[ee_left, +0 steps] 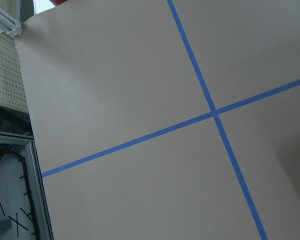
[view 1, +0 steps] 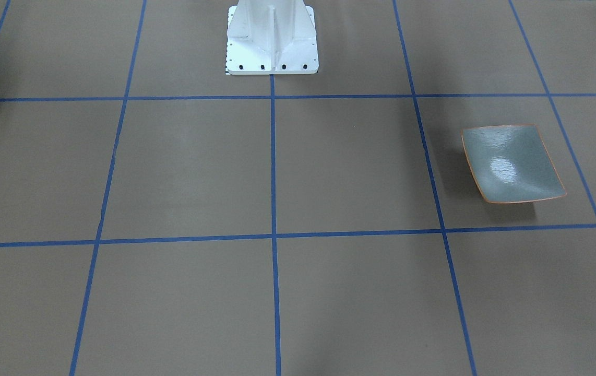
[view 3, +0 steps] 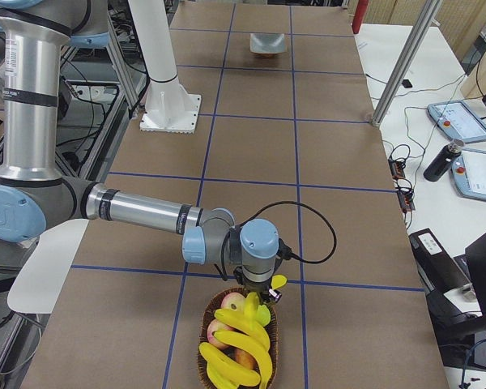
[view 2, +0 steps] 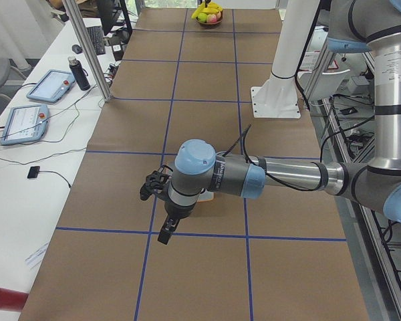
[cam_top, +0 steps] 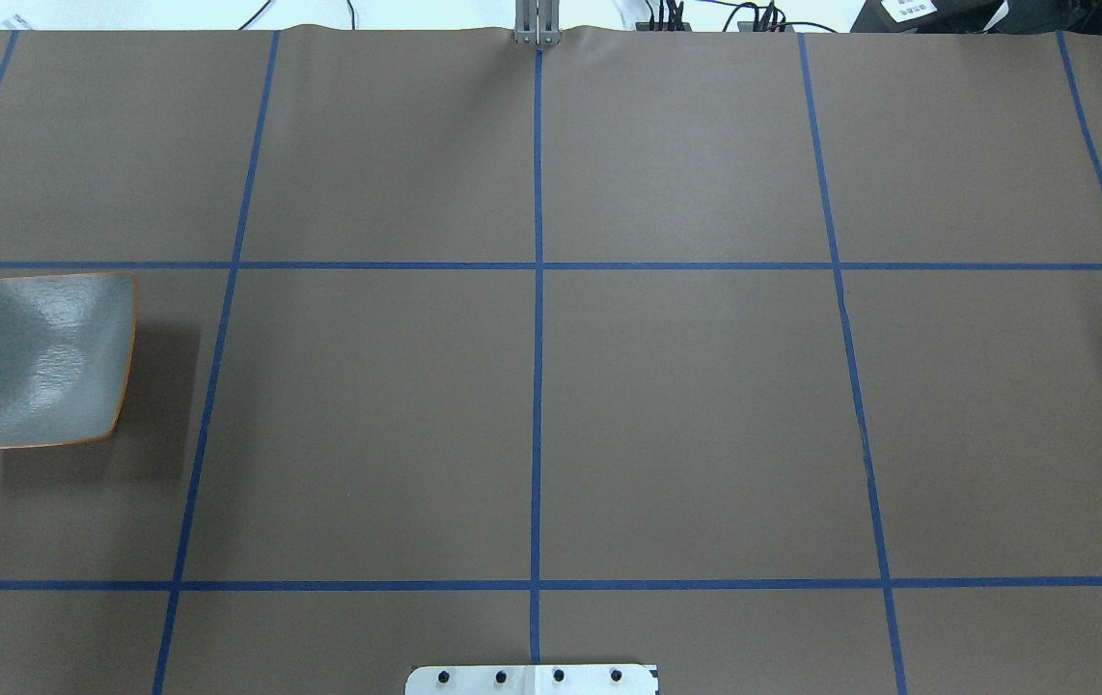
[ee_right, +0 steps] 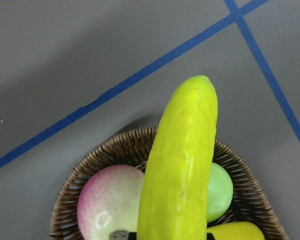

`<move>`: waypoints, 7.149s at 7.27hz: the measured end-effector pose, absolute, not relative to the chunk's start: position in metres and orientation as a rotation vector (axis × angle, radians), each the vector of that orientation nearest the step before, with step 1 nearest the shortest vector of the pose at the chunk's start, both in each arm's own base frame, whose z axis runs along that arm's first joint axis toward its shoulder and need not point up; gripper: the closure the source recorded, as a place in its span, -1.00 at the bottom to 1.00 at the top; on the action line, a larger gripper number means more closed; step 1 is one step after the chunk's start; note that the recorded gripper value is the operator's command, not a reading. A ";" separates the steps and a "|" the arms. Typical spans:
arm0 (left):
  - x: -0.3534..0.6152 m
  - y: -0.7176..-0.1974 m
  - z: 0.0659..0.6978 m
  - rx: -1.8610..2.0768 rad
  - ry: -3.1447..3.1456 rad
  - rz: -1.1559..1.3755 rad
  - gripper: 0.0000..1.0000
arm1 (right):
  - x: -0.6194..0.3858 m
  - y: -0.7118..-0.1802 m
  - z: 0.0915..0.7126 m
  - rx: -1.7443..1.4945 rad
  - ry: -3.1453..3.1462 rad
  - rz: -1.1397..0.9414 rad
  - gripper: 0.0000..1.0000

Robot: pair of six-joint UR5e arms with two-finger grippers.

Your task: Transfer all bananas from basket to plate

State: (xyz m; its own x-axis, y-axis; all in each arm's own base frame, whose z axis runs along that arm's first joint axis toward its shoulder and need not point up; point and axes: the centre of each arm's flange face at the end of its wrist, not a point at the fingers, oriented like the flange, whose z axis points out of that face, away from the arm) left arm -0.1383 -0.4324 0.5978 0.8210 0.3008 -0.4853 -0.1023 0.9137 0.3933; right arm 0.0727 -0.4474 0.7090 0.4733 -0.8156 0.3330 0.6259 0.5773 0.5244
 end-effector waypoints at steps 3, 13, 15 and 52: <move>-0.138 -0.437 0.582 0.395 0.562 0.232 -1.00 | 0.018 -0.515 0.641 0.374 -0.613 -0.806 1.00; -0.091 -0.473 0.476 0.515 1.006 0.050 -1.00 | -0.391 -0.496 0.212 0.429 -0.948 -0.291 1.00; -0.050 -0.494 0.437 0.431 1.104 -0.037 -1.00 | -0.450 -0.466 0.161 0.494 -0.955 -0.223 1.00; 0.161 -0.504 0.433 0.210 1.247 -0.215 1.00 | -0.420 -0.498 0.137 0.496 -0.924 -0.152 -0.99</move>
